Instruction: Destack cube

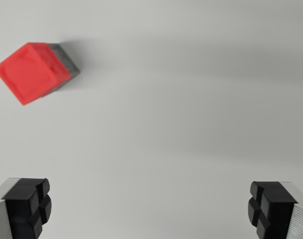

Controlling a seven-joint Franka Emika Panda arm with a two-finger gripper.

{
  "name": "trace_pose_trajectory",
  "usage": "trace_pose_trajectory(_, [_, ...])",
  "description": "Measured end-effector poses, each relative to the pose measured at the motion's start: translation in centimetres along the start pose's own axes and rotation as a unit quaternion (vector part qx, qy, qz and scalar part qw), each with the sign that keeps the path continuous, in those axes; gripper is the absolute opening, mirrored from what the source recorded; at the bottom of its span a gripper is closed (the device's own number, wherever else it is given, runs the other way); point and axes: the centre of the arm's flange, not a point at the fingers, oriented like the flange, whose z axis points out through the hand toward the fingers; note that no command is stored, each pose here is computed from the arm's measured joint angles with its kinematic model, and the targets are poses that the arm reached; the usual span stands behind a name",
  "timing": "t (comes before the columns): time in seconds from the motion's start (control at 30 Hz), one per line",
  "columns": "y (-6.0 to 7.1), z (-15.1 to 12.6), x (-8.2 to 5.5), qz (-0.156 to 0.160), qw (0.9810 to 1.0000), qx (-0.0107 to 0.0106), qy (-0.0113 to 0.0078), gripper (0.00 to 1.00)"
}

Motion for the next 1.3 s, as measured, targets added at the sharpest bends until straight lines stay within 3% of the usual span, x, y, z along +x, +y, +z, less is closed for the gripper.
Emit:
trace_pose_trajectory(0.4, [-1.3,1.5,-1.0,-0.035,0.9994,0.0008,-0.0025,1.00])
trace_pose_trajectory(0.7, [-2.8,3.2,-2.0,-0.073,0.9973,0.0018,-0.0052,1.00])
trace_pose_trajectory(1.03, [-4.6,5.2,-3.3,-0.120,0.9928,0.0025,-0.0079,1.00])
trace_pose_trajectory(1.3, [-6.1,6.9,-4.3,-0.160,0.9871,0.0029,-0.0098,1.00])
